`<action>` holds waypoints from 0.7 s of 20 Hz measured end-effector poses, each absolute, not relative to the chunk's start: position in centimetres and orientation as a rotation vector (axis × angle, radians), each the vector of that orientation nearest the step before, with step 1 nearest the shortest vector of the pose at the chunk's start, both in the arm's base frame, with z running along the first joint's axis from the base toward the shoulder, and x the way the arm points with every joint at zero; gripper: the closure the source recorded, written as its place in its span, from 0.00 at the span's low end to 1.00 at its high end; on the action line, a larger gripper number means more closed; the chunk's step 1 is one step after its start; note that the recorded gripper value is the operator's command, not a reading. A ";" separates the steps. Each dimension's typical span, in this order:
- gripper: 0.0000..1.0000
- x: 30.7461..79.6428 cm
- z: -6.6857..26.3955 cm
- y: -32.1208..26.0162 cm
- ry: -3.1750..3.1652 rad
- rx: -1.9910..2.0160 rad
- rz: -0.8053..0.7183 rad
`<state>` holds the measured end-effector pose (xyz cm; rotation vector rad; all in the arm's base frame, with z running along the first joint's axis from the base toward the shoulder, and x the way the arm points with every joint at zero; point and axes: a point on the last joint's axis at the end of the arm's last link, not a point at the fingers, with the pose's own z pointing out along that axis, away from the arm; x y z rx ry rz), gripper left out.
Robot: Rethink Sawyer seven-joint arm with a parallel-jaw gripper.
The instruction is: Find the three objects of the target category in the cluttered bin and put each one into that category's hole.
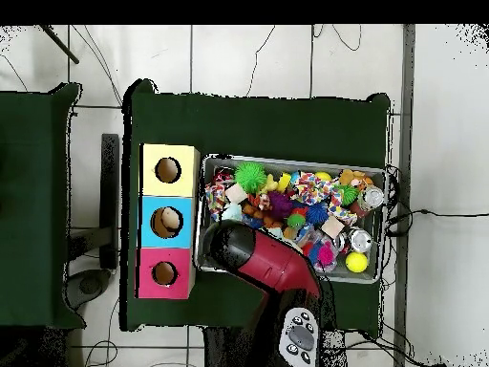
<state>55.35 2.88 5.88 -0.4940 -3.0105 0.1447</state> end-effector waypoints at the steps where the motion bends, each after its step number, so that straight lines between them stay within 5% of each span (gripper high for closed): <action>1: 1.00 55.2 5.9 3.0 -3.005 -0.493 0.142; 4: 1.00 54.4 5.8 3.1 -2.985 -0.495 0.137; 5: 0.00 54.0 5.7 3.0 -2.976 -0.504 0.133; 14: 0.00 54.0 5.5 1.8 -2.973 -0.577 0.073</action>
